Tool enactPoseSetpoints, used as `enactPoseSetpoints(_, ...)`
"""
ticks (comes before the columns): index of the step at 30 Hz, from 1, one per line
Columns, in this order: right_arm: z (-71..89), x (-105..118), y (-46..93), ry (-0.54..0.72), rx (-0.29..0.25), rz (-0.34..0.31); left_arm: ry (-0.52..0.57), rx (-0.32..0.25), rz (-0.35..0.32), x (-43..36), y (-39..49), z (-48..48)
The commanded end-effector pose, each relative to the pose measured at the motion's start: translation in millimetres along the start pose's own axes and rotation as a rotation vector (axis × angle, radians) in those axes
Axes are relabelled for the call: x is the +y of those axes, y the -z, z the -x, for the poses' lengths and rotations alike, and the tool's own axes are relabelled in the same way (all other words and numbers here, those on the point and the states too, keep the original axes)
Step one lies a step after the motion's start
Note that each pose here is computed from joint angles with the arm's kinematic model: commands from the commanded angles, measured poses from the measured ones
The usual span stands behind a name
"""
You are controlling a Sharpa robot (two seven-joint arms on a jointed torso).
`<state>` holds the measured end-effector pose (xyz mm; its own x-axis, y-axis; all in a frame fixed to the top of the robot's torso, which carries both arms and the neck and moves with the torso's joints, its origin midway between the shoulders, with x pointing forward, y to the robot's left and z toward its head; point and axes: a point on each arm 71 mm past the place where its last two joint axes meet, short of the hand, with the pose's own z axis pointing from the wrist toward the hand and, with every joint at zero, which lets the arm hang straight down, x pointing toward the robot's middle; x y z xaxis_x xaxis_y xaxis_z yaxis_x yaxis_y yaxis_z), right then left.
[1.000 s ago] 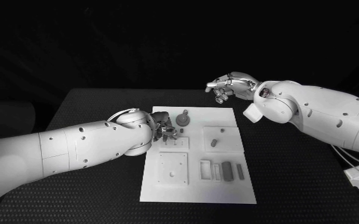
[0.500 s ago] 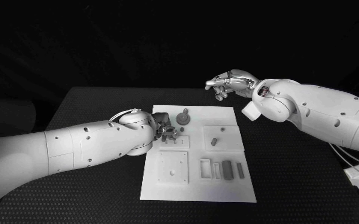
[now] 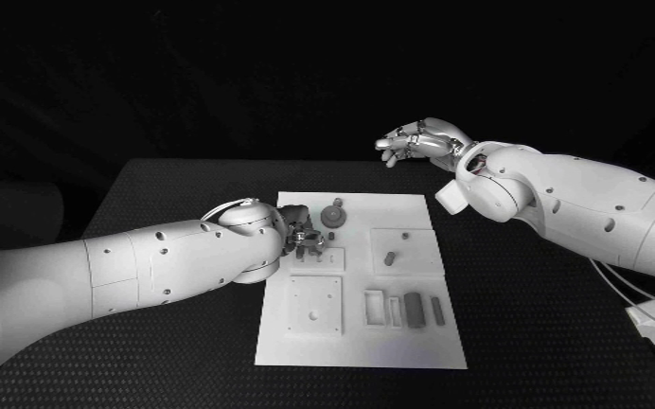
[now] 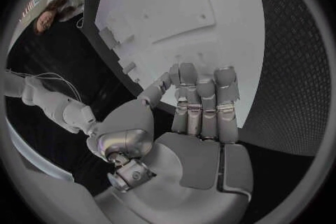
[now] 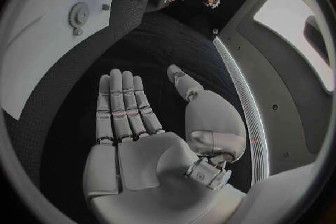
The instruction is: Assemble the parts on the task board
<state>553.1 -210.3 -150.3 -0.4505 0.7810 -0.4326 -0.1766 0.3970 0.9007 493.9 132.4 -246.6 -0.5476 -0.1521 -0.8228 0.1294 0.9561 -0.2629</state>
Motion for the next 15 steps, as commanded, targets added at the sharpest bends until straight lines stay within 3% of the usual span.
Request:
enactPoseSetpoints(1, -0.3, 4.2, -1.2, 0.005, -0.025, 0.04, -0.008, 0.026, -0.009, -3.1, 0.1, -2.7)
enactPoseSetpoints(15, -4.8, 7.2, -1.8, -0.058, -0.036, 0.04, -0.026, 0.028, 0.0, -2.4, -3.4, -10.0)
